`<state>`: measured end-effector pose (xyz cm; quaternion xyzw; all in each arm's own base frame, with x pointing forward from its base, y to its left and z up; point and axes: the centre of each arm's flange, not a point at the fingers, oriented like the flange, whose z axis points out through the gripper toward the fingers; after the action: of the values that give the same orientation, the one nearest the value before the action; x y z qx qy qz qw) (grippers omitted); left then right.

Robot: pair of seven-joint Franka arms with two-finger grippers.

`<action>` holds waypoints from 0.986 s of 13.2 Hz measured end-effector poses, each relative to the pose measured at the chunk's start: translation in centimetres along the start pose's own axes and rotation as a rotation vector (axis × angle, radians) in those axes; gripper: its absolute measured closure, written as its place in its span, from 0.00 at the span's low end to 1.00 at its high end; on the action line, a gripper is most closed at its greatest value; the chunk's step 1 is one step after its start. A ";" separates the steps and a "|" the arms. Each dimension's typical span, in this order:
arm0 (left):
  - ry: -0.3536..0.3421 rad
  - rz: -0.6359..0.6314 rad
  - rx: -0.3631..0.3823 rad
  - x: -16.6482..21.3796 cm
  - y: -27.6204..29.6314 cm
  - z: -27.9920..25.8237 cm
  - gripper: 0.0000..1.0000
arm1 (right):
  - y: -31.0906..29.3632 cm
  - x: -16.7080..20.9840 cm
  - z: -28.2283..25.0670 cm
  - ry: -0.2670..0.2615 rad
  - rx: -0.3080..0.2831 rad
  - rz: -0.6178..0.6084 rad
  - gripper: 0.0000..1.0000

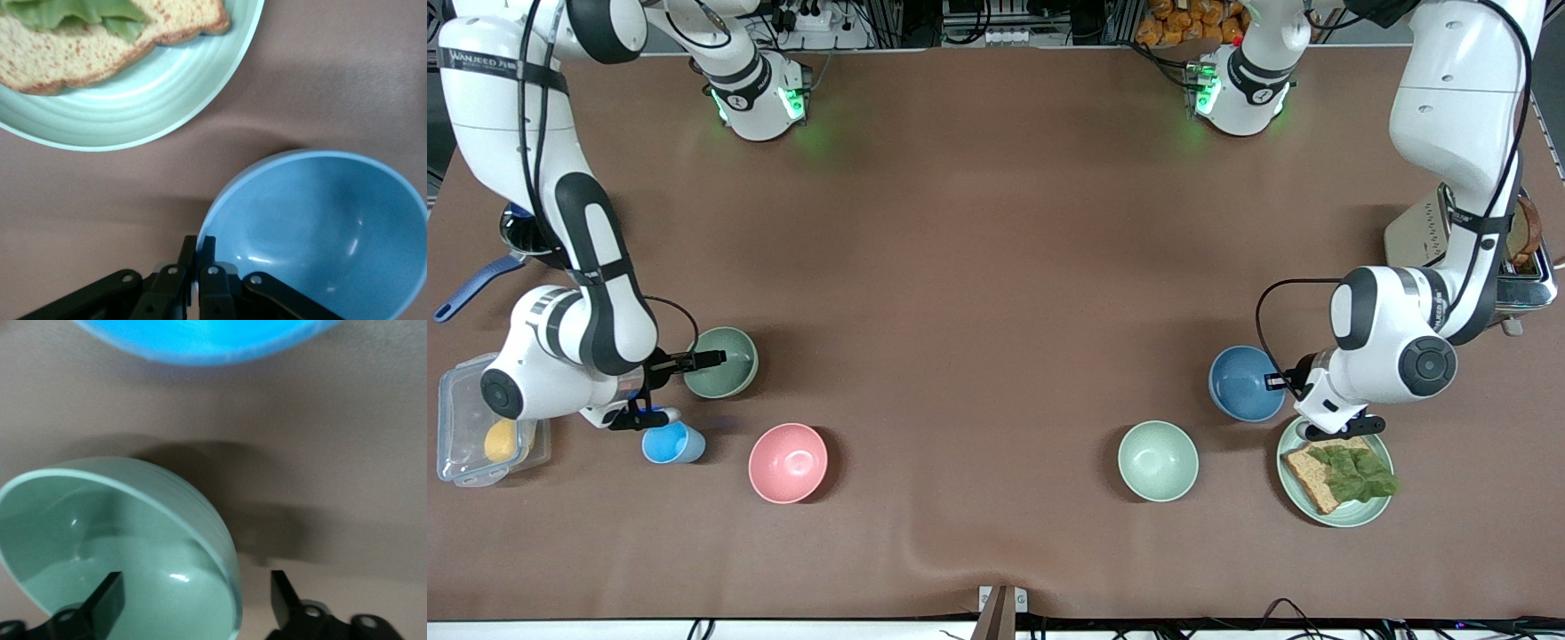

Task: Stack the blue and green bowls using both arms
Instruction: 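Grasp the blue bowl with the left gripper while the right gripper grasps the green bowl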

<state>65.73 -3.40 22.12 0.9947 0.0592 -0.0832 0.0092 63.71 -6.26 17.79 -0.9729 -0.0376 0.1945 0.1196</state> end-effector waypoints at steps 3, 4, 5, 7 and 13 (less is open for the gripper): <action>0.016 -0.004 -0.003 0.3 -0.2 -0.6 0.95 | 0.1 0.1 0.4 -0.003 0.000 -0.022 0.48; 0.029 -0.002 -0.005 0.4 -0.1 -1.2 0.95 | 0.1 0.1 0.3 -0.003 0.000 -0.024 0.60; 0.044 0.003 -0.009 0.5 0.3 -2.2 0.95 | 0.1 0.1 0.3 -0.003 0.000 -0.025 0.72; 0.065 0.020 -0.020 0.0 1.7 -4.5 0.95 | 0.1 0.1 0.2 -0.003 0.002 -0.028 0.92; 0.038 -0.056 -0.025 -5.1 7.6 -14.7 0.95 | -0.7 0.2 -1.2 -0.004 0.006 -0.125 0.93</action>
<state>64.04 -11.14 37.55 0.9939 0.0882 -0.0640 0.0182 64.32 -5.83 19.01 -0.9678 -0.0981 0.1885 0.1345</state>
